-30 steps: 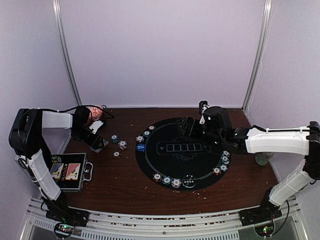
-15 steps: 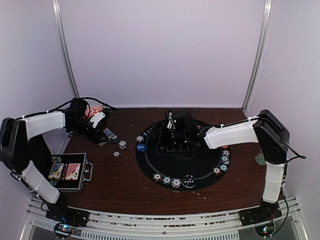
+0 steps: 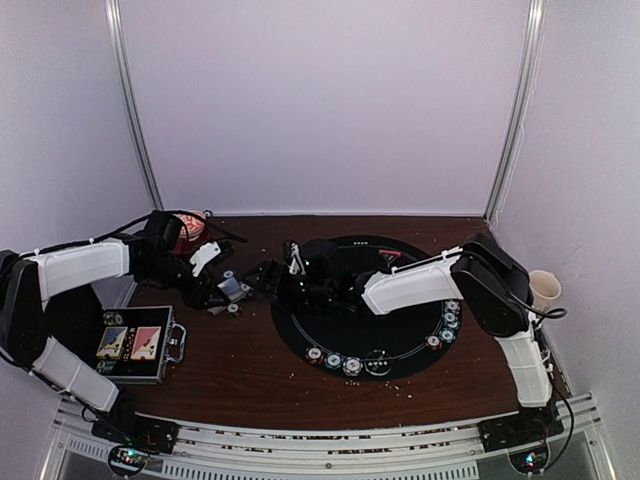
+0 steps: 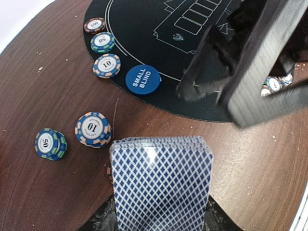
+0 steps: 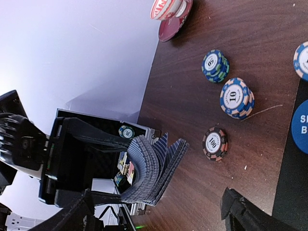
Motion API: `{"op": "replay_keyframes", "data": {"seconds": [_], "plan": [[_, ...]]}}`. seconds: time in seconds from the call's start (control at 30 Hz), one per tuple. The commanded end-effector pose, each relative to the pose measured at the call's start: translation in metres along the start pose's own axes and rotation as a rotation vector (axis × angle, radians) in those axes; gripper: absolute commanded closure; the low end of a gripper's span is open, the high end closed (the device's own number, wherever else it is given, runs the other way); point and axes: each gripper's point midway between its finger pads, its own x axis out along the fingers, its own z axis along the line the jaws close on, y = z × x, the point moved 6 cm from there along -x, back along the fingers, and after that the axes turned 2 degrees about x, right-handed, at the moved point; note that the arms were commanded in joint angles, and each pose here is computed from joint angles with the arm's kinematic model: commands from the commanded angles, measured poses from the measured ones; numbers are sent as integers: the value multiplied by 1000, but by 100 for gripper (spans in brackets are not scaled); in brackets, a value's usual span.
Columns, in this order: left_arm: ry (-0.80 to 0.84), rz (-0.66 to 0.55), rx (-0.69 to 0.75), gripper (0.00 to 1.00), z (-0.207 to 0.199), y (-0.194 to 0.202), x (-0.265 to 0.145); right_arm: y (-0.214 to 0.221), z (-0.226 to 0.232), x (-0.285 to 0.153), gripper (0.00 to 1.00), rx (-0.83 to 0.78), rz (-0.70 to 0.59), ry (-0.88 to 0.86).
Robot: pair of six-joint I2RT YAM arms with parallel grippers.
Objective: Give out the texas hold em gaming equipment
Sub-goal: Pass from the left arm to the right
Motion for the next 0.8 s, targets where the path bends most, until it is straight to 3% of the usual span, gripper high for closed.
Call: {"op": "replay_keyframes", "data": {"seconds": [0.0, 0.43, 0.77], "plan": [[25, -72, 56, 49, -8, -11, -6, 8, 5, 12, 9, 39, 17, -35], [67, -68, 81, 49, -22, -6, 3, 25, -1, 34, 14, 107, 74, -92], [104, -74, 105, 49, -35, -1, 5, 48, -2, 44, 31, 131, 132, -107]]}}
